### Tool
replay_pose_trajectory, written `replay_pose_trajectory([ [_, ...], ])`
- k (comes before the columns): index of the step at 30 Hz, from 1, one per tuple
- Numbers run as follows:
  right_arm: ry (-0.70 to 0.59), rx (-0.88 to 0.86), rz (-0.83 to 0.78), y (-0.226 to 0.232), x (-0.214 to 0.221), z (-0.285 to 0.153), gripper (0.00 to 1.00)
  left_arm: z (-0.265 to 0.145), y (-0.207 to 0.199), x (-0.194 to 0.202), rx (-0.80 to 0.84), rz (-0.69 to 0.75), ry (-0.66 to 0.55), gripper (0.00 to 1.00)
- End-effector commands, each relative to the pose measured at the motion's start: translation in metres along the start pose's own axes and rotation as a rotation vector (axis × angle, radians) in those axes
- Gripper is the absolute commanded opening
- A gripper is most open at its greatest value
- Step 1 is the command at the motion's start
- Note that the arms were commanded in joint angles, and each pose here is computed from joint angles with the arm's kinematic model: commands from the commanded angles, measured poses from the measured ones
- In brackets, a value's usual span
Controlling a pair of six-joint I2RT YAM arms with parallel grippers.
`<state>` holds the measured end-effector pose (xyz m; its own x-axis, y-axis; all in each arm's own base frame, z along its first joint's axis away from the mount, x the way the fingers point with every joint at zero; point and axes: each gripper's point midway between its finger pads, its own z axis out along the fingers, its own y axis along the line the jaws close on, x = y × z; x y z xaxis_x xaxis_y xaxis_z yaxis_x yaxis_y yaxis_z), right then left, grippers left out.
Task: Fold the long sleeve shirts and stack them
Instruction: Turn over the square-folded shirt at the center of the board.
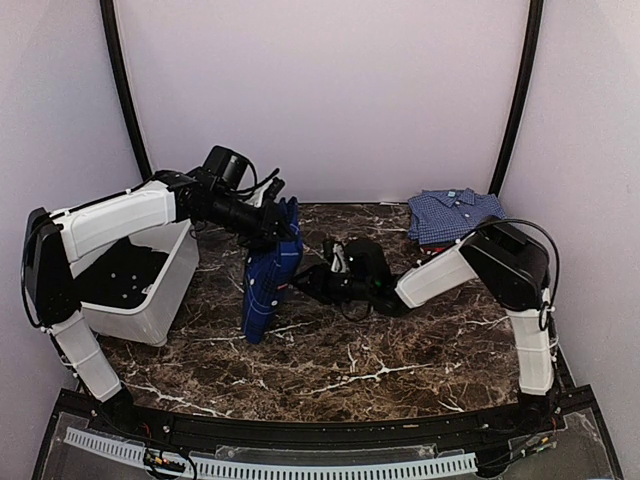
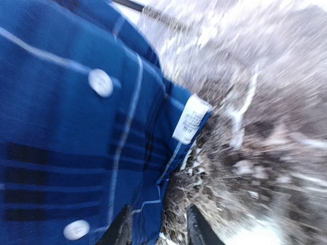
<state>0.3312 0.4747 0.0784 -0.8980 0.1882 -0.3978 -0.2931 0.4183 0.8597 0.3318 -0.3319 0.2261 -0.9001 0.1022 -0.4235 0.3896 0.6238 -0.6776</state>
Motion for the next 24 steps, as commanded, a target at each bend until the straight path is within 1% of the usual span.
replay_pose_trajectory([
  [1, -0.104, 0.067, -0.074, 0.009, -0.039, -0.044, 0.38, -0.006, -0.016, 0.001, 0.045, 0.024, -0.021, 0.00],
  [4, -0.169, 0.170, -0.109, 0.003, -0.065, -0.085, 0.44, 0.011, -0.020, 0.001, 0.045, 0.023, -0.015, 0.00],
  [6, -0.220, 0.274, -0.146, -0.003, -0.081, -0.117, 0.47, 0.036, -0.032, 0.012, 0.051, 0.034, 0.015, 0.00],
  [7, -0.256, 0.334, -0.175, -0.002, -0.090, -0.134, 0.51, 0.046, -0.035, 0.012, 0.043, 0.043, 0.005, 0.00],
  [8, -0.295, 0.412, -0.212, -0.004, -0.098, -0.153, 0.56, 0.069, -0.041, 0.023, 0.042, 0.041, 0.042, 0.00],
  [9, -0.355, 0.473, -0.250, 0.002, -0.110, -0.177, 0.65, 0.084, -0.042, 0.025, 0.030, 0.048, 0.040, 0.00],
  [10, -0.394, 0.541, -0.278, 0.001, -0.116, -0.197, 0.71, 0.110, -0.051, 0.037, 0.028, 0.054, 0.077, 0.02],
  [11, -0.442, 0.605, -0.286, -0.003, -0.121, -0.218, 0.79, 0.125, -0.049, 0.041, -0.003, 0.055, 0.083, 0.13],
  [12, -0.486, 0.645, -0.283, -0.005, -0.126, -0.240, 0.89, 0.148, -0.060, 0.048, -0.003, 0.071, 0.107, 0.20],
  [13, -0.516, 0.662, -0.284, -0.006, -0.127, -0.257, 0.98, 0.163, -0.065, 0.045, -0.015, 0.081, 0.107, 0.33],
  [14, -0.554, 0.671, -0.287, -0.005, -0.128, -0.274, 0.98, 0.171, -0.074, 0.051, -0.011, 0.098, 0.118, 0.39],
  [15, -0.591, 0.674, -0.291, -0.002, -0.129, -0.289, 0.99, 0.176, -0.082, 0.045, -0.011, 0.110, 0.104, 0.47],
  [16, -0.613, 0.664, -0.309, 0.000, -0.127, -0.300, 0.99, 0.177, -0.088, 0.044, -0.004, 0.114, 0.098, 0.54],
  [18, -0.653, 0.631, -0.329, 0.007, -0.124, -0.316, 0.99, 0.174, -0.095, 0.034, -0.005, 0.122, 0.067, 0.59],
  [20, -0.644, 0.605, -0.343, 0.011, -0.119, -0.321, 0.99, 0.166, -0.097, 0.026, -0.026, 0.135, 0.047, 0.62],
  [24, -0.489, 0.571, -0.365, 0.006, -0.101, -0.298, 0.99, 0.143, -0.081, 0.011, -0.069, 0.103, 0.013, 0.63],
])
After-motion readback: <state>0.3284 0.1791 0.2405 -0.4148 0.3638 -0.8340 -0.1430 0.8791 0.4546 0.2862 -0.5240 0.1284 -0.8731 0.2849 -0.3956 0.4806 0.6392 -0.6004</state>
